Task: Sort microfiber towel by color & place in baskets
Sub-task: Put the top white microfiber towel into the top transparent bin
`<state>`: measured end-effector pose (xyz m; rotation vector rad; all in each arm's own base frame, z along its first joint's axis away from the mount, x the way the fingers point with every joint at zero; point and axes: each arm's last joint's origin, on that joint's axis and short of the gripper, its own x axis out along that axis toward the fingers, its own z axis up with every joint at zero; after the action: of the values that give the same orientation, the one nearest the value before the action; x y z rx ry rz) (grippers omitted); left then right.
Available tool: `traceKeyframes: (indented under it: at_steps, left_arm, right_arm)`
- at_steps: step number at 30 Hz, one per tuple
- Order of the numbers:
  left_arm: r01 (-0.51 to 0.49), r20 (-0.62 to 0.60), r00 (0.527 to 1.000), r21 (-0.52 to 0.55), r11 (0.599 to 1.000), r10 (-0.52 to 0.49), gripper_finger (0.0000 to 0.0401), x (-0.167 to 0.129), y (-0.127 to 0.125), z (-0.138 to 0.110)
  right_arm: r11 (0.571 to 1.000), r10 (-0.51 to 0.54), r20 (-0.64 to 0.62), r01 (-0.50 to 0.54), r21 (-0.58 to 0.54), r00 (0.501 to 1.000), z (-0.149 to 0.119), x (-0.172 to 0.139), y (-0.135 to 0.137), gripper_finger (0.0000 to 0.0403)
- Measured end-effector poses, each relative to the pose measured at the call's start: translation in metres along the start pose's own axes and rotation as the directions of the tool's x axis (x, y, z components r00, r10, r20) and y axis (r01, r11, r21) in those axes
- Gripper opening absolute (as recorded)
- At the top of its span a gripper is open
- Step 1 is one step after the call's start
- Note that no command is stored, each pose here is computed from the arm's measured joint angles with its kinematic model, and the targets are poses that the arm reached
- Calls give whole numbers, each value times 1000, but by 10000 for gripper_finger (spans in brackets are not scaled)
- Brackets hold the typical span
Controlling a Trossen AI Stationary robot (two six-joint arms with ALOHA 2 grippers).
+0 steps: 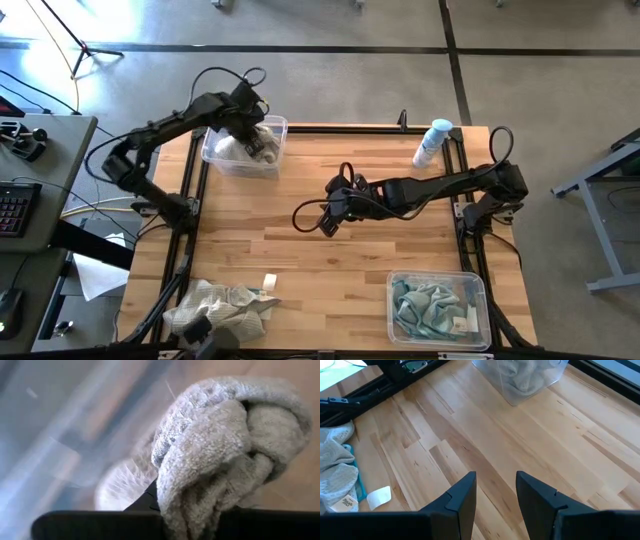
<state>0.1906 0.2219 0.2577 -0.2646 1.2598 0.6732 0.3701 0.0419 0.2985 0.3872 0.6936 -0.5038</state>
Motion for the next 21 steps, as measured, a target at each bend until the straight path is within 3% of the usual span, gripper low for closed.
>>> traceKeyframes:
  at_steps: [8,15,21]
  left_arm:
    - [59,-127,989,-102,993,-72,109,22,-3,1]
    - [43,-13,999,-160,986,-46,166,-22,4,12]
    - [45,90,996,-285,957,-20,179,-54,7,10]
  right_arm:
    - [1000,0,-1,0,9,1000,0,0,0,133]
    - [1000,-3,-7,3,-15,1000,-1,0,0,133]
    - [1000,-15,-21,14,-25,1000,-2,0,-1,133]
